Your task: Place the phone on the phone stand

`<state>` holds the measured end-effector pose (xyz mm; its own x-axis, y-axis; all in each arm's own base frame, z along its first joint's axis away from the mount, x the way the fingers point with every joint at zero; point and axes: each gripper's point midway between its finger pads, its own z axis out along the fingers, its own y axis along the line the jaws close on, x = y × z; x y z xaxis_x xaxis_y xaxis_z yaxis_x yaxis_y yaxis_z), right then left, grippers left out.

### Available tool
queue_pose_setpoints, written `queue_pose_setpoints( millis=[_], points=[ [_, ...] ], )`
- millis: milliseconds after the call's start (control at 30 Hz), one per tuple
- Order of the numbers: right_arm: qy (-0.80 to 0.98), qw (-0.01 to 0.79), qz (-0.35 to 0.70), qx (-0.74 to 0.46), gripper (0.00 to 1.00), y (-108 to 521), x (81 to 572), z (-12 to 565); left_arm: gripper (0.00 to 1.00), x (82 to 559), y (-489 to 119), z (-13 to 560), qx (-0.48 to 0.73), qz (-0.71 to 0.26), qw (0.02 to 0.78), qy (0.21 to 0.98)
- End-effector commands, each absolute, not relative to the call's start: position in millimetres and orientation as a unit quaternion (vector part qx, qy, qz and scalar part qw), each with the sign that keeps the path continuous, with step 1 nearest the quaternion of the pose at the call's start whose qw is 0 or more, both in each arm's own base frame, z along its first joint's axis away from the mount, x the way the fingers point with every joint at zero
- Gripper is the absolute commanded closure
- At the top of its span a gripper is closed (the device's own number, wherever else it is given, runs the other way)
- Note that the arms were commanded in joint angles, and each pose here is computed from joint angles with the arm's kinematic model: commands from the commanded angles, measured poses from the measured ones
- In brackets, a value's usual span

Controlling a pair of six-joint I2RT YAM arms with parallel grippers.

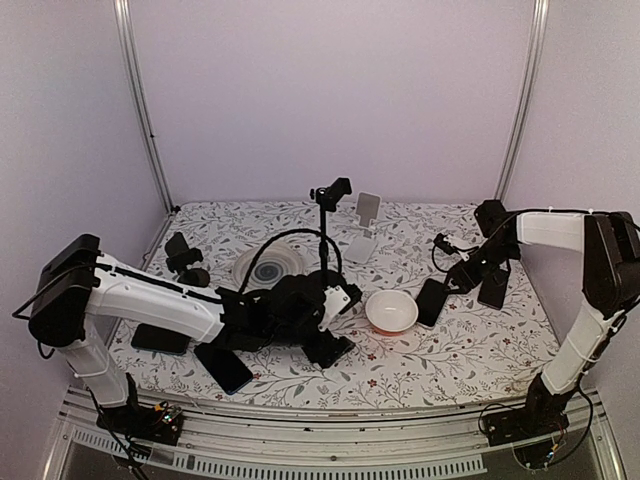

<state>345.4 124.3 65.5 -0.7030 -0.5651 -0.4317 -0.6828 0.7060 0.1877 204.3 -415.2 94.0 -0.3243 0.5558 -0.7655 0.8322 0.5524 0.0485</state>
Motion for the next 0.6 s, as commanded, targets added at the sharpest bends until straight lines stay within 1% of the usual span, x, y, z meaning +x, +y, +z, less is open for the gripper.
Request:
queue_pose_setpoints(
  millis=[0, 100, 167, 233, 300, 367, 400, 500, 567],
  points=[
    [0.916, 0.14, 0.157, -0.343, 0.49, 118, 337, 52, 0.14, 205, -420, 99, 0.435, -0.177, 0.392, 0.791],
    [0.909, 0.143, 0.188, -0.344, 0.52, 128, 334, 57, 0.15, 204, -421, 99, 0.434, -0.181, 0.391, 0.791],
    [0.9, 0.146, 0.212, -0.352, 0.57, 138, 328, 62, 0.15, 204, -422, 99, 0.437, -0.181, 0.39, 0.79],
    [0.886, 0.144, 0.243, -0.368, 0.65, 151, 317, 69, 0.15, 205, -421, 99, 0.44, -0.176, 0.391, 0.789],
    [0.867, 0.143, 0.274, -0.391, 0.74, 163, 303, 75, 0.16, 206, -420, 100, 0.443, -0.173, 0.392, 0.787],
    [0.853, 0.144, 0.282, -0.415, 0.86, 170, 294, 76, 0.17, 206, -419, 102, 0.446, -0.177, 0.391, 0.785],
    [0.849, 0.143, 0.281, -0.424, 0.9, 173, 290, 75, 0.18, 207, -418, 104, 0.446, -0.178, 0.391, 0.785],
    [0.833, 0.136, 0.296, -0.448, 0.95, 180, 278, 73, 0.19, 209, -416, 107, 0.444, -0.177, 0.396, 0.784],
    [0.821, 0.131, 0.309, -0.461, 0.96, 185, 268, 71, 0.22, 210, -415, 109, 0.441, -0.177, 0.399, 0.784]
  ],
)
